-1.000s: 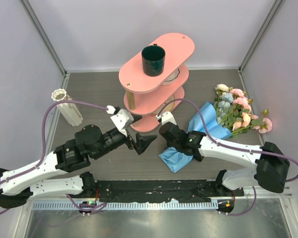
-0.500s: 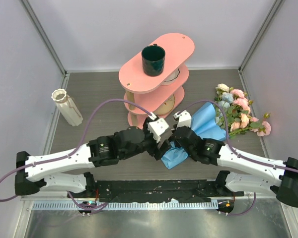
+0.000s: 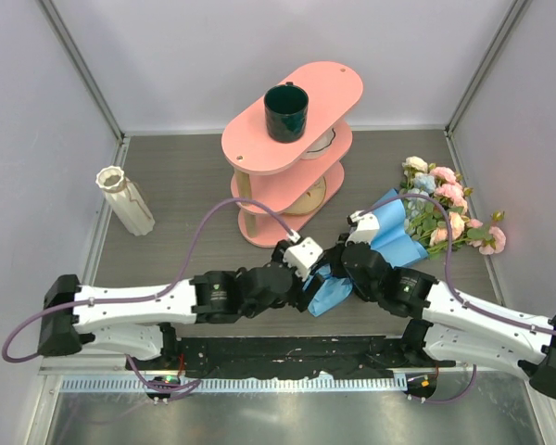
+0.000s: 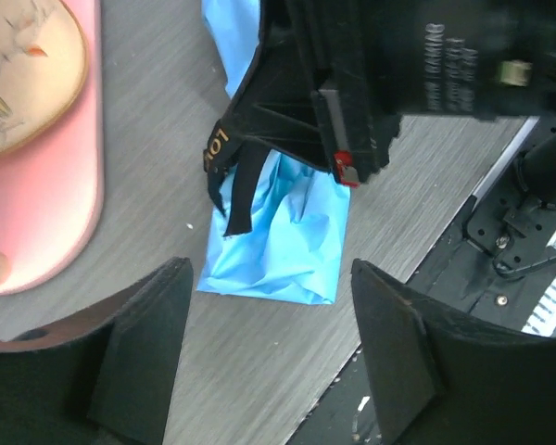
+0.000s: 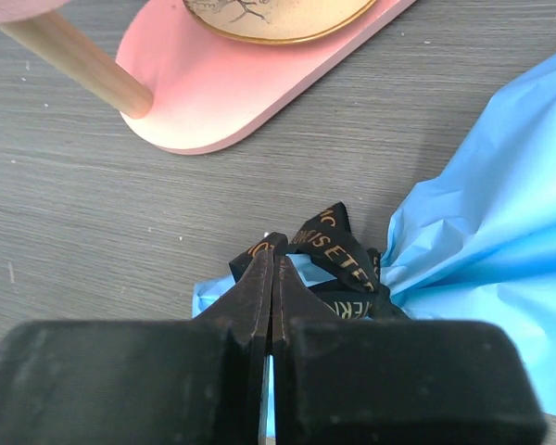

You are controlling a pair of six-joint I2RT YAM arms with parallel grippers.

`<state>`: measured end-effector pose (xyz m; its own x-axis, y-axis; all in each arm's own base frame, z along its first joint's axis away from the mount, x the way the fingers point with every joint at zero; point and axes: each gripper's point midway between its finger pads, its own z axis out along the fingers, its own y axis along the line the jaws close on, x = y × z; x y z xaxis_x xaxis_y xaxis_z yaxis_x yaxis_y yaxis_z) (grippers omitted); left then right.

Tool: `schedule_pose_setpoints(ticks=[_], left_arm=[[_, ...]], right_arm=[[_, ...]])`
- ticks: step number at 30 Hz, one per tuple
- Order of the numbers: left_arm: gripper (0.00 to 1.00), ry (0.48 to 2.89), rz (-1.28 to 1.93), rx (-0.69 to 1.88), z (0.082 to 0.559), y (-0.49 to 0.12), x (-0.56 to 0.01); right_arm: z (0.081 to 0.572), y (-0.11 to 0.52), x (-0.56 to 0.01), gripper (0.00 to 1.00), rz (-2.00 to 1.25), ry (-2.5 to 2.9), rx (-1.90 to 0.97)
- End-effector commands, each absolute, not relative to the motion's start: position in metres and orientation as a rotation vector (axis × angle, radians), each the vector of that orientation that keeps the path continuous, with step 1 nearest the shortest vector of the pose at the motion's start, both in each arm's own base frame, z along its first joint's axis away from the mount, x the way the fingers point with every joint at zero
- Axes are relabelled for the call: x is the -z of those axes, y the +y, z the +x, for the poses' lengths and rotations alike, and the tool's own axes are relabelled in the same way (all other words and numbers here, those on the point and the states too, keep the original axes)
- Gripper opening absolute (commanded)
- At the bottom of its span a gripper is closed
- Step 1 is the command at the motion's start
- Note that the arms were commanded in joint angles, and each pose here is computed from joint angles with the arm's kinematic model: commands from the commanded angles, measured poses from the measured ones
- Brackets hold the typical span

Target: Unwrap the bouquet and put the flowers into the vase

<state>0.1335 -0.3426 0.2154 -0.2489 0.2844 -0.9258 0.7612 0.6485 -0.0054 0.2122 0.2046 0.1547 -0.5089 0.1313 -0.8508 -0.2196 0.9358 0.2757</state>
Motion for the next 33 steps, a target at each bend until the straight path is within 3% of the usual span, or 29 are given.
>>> schedule_pose_setpoints(ticks=[1, 6, 12, 16, 28, 31, 33], left_arm=[[0.67, 2.001, 0.709, 0.672, 0.150, -0.362, -0.206], [0.65, 2.054, 0.692, 0.718, 0.170, -0.371, -0.196], [0.53, 2.149, 0.767, 0.749, 0.169, -0.383, -0.177], [0.54, 2.121, 0.730, 0.884, 0.166, -0.387, -0.171], [0.51, 2.169, 0.806, 0.778, 0.177, -0.397, -0.149], [0.44, 2.169, 0.814, 0.723, 0.185, -0.397, -0.146], [0.35, 2.166, 0.819, 0.713, 0.187, -0.400, -0.148]], right_arm=[[0.216, 0.208, -0.184, 0.03, 0.064, 1.987, -0.541], [0.213, 0.203, -0.185, 0.03, 0.094, 1.982, -0.555], [0.213, 0.199, -0.189, 0.04, 0.109, 1.971, -0.555], [0.213, 0.198, -0.187, 0.04, 0.106, 1.977, -0.540], [0.213, 0.205, -0.185, 0.04, 0.082, 1.989, -0.559], [0.212, 0.207, -0.187, 0.04, 0.076, 1.987, -0.571], [0.213, 0.207, -0.187, 0.04, 0.073, 1.988, -0.568]])
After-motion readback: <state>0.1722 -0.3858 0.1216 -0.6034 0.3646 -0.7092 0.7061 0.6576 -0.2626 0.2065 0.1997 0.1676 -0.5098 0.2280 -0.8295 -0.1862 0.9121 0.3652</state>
